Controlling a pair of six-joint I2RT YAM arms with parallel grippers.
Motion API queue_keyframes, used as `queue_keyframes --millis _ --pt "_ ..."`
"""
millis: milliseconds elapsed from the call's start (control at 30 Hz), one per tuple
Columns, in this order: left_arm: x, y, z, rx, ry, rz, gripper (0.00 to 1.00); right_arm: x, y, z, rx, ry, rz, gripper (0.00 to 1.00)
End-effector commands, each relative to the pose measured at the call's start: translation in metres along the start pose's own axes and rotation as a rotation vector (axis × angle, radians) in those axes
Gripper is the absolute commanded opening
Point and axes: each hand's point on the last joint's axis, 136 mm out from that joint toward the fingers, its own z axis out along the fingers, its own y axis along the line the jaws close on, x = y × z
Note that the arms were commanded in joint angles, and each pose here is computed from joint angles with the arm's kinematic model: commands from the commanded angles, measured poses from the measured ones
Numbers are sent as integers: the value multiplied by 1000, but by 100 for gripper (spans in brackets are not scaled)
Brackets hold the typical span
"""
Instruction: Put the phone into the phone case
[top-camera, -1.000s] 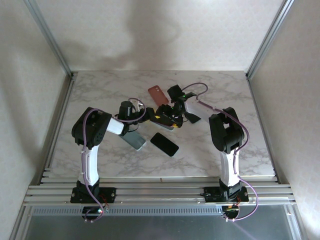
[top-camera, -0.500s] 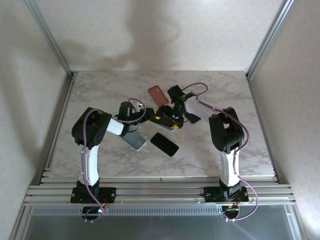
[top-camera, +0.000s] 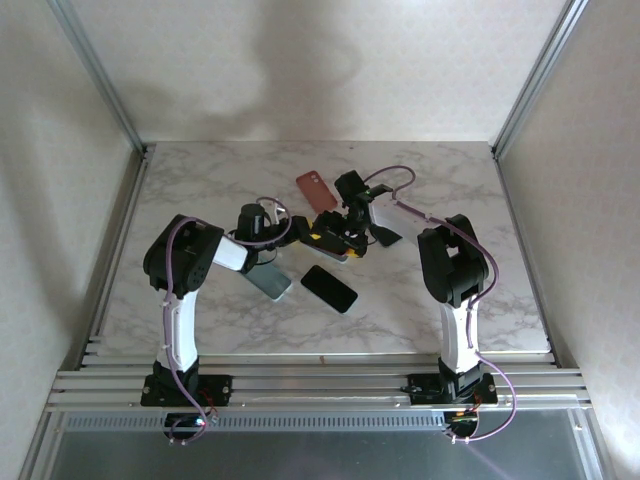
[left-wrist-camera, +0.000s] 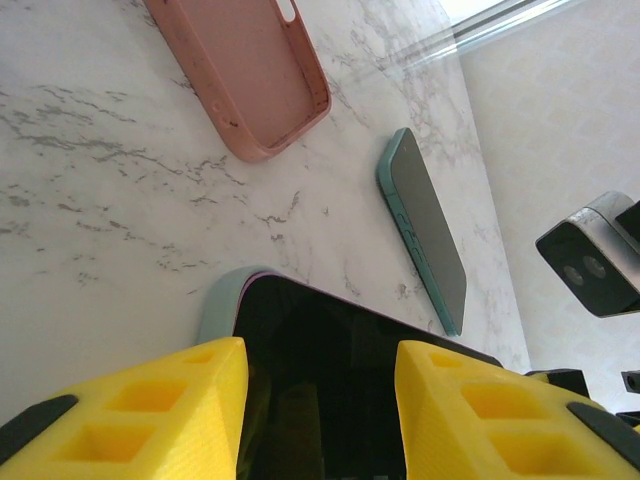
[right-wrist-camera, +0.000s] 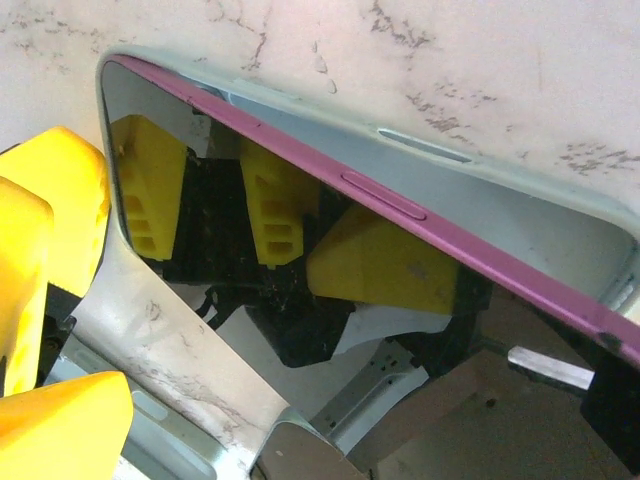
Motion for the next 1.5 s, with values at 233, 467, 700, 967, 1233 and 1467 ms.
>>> queue_keyframes --millis 233,467,700,967,1233,1467 --pt "24 -4 4 30 68 -29 43 4 1 -6 36 -10 -26 98" --pt "26 -4 3 37 70 -32 42 4 1 -6 48 -5 -24 99" --pt "26 -4 3 40 68 -31 42 6 -2 -6 59 -4 -25 99" --pt "25 -4 3 47 62 -33 43 7 -2 -8 65 -4 -23 99" --pt "26 -4 3 52 59 -37 43 8 -3 -8 71 -1 -25 99" --pt "27 -4 2 53 59 -38 43 8 -4 -10 74 -7 -25 99"
